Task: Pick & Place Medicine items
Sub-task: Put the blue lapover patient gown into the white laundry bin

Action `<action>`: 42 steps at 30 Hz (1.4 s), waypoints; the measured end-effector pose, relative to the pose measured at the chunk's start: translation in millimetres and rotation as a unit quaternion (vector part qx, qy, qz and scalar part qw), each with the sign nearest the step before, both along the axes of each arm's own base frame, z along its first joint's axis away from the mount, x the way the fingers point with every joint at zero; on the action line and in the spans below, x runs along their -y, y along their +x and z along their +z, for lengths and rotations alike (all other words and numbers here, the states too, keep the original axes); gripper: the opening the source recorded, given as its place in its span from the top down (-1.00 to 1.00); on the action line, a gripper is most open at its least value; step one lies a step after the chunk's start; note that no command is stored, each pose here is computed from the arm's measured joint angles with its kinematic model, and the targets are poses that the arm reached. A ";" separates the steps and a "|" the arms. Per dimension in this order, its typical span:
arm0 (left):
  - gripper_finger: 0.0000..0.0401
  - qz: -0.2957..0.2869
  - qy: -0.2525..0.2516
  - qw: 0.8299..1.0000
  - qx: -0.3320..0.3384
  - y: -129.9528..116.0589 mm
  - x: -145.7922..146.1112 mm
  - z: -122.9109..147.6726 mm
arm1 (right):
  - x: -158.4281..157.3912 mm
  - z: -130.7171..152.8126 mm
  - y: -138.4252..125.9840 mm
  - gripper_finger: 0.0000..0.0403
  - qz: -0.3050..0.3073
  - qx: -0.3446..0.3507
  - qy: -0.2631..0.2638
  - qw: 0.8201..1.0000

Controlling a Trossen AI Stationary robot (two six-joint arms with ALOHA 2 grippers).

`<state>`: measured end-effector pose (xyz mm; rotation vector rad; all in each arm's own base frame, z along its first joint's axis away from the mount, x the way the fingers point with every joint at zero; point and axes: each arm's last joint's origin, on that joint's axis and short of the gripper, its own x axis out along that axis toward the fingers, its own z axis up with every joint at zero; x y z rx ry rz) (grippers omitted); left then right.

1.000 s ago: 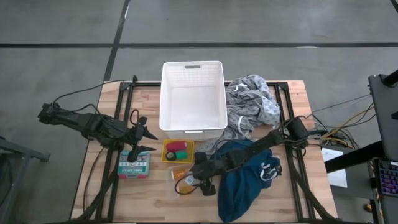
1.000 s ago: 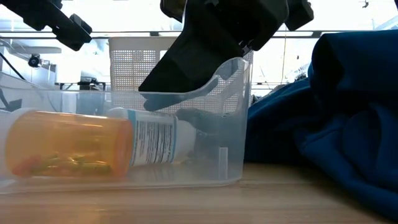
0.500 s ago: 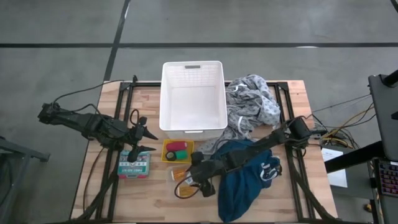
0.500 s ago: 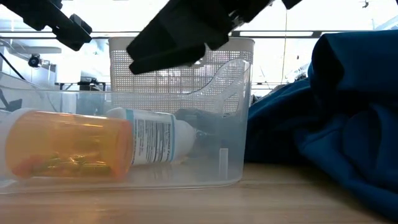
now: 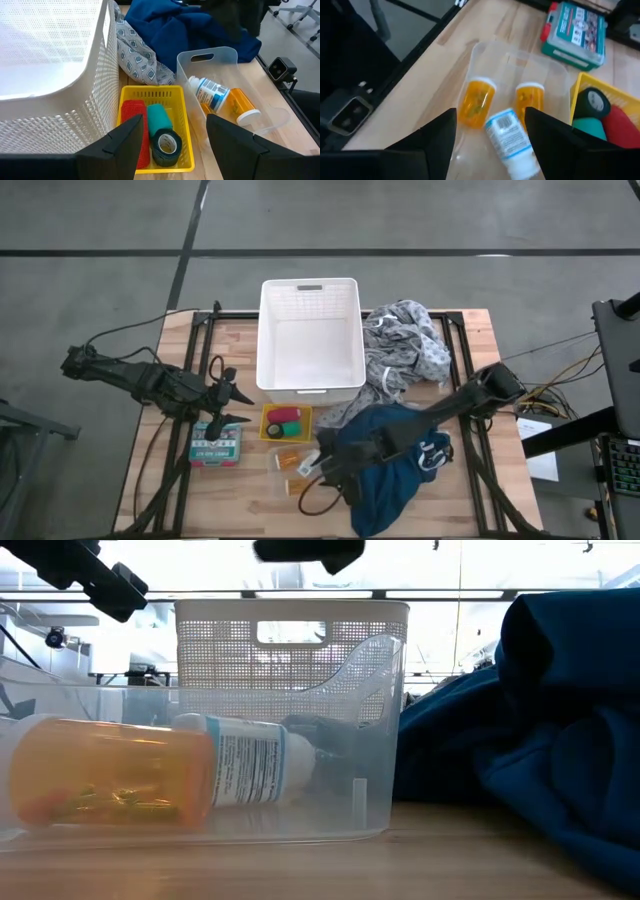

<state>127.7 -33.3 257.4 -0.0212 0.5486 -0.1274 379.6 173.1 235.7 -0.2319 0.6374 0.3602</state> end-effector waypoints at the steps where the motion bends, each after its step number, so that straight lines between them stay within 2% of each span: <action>1: -0.12 0.000 0.000 1.000 0.000 -0.1 0.0 0.0 | 0.6 2.4 -2.6 -0.14 -0.001 -0.006 0.001 1.000; 10: -0.12 0.000 0.000 1.000 0.000 -0.1 -0.1 -0.1 | 5.5 24.4 -12.6 -0.12 -0.017 0.008 0.009 1.000; 23: -0.12 0.000 0.000 1.000 -0.001 -0.1 -0.1 -0.1 | 15.3 49.6 -42.1 -0.12 -0.091 -0.053 0.059 0.993; 28: -0.12 0.000 0.000 1.000 -0.001 -0.1 0.0 -0.1 | 25.8 59.1 -64.0 -0.12 -0.083 -0.099 0.016 0.991; 36: -0.12 0.000 0.000 1.000 -0.001 -0.2 0.0 -0.1 | 38.1 79.9 -89.4 -0.12 -0.035 -0.103 -0.040 0.993; 42: -0.12 0.000 0.000 1.000 -0.001 -0.2 0.0 -0.1 | 47.6 96.2 -107.2 -0.12 -0.045 -0.101 -0.035 0.993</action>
